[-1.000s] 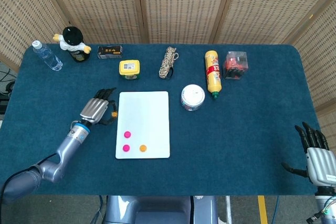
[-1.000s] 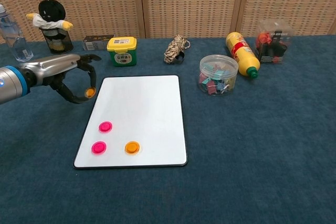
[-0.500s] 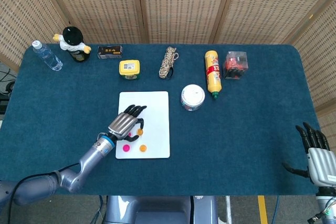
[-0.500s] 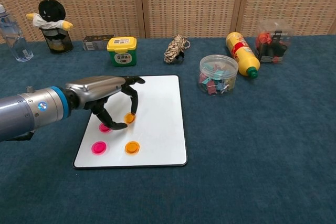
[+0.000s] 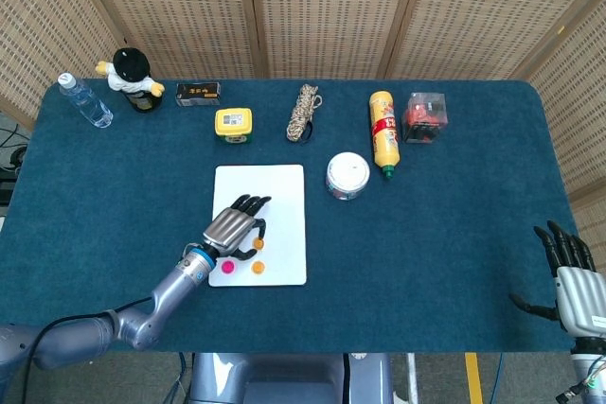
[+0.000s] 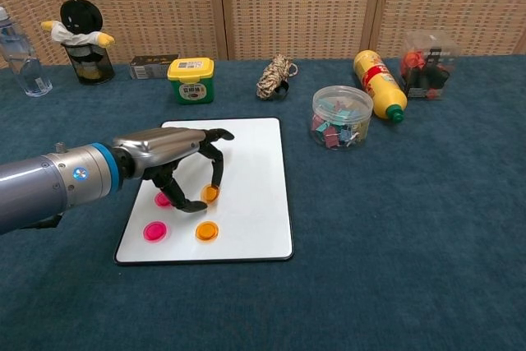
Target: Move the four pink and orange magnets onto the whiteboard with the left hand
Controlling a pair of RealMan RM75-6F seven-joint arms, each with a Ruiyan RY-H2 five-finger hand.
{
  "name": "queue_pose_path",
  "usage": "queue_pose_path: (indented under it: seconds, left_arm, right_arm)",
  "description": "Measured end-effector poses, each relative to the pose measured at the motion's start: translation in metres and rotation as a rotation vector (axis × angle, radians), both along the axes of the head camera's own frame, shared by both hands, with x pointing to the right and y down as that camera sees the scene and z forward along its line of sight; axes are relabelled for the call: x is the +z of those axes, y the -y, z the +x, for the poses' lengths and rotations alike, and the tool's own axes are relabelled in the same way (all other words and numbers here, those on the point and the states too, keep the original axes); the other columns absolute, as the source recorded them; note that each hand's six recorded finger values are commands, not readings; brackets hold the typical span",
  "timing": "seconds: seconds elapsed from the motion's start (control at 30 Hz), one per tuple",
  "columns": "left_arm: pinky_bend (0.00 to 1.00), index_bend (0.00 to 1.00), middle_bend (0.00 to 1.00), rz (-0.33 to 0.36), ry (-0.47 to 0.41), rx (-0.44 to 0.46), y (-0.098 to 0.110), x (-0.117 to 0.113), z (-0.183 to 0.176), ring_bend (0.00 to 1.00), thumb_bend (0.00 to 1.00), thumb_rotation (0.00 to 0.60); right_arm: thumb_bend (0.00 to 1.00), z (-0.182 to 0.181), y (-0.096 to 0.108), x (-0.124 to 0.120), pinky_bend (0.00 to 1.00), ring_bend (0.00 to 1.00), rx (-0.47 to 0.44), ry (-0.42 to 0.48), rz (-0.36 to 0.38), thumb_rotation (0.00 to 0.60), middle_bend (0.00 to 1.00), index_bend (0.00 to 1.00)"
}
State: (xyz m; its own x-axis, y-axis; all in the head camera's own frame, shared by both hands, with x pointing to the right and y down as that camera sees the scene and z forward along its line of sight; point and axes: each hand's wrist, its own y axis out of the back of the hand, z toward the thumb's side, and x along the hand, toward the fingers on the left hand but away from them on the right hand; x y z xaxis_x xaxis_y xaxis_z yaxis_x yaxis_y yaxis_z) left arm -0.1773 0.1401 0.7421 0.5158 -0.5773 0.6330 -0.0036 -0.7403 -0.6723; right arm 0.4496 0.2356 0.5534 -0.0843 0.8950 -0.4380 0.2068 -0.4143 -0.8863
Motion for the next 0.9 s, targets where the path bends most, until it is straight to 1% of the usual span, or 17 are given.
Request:
queue_pose_path:
  seconds: [0.2, 0.47, 0.53, 0.6, 0.73, 0.9]
  left_arm:
    - [0.0, 0.58, 0.0, 0.007, 0.009, -0.012, 0.0039, -0.0014, -0.0043, 0.0, 0.31, 0.6]
    - [0.0, 0.57, 0.0, -0.004, 0.025, -0.011, 0.0031, -0.0001, -0.0055, 0.0, 0.3, 0.6]
    - [0.0, 0.53, 0.0, -0.005, 0.029, -0.007, 0.0024, 0.0003, -0.005, 0.0, 0.3, 0.6]
    - [0.0, 0.46, 0.0, -0.005, 0.036, -0.004, 0.0019, 0.0008, -0.005, 0.0, 0.3, 0.6]
    - [0.0, 0.35, 0.0, -0.001, 0.054, 0.0, 0.0016, 0.0018, -0.0065, 0.0, 0.3, 0.6]
    - [0.0, 0.29, 0.0, -0.013, 0.052, -0.008, 0.0003, 0.0014, -0.0057, 0.0, 0.29, 0.6]
  right_arm:
    - [0.0, 0.0001, -0.0001, 0.0, 0.0, 0.0, 0.0, 0.0, 0.0, 0.6, 0.0, 0.0]
    - [0.0, 0.0, -0.0001, -0.0001, 0.0, 0.0, 0.0, 0.001, 0.0, 0.6, 0.0, 0.0]
    - [0.0, 0.0, -0.0001, -0.0002, 0.0, 0.0, 0.001, 0.002, 0.001, 0.6, 0.0, 0.0]
    - [0.0, 0.0004, -0.0001, -0.0003, 0.0, 0.0, 0.001, 0.0, 0.0, 0.6, 0.0, 0.0]
    - [0.0, 0.001, -0.0001, -0.0007, 0.0, 0.0, 0.002, 0.001, 0.001, 0.6, 0.0, 0.0]
    - [0.0, 0.0008, -0.0002, -0.0009, 0.0, 0.0, 0.0, 0.0, 0.002, 0.6, 0.0, 0.0]
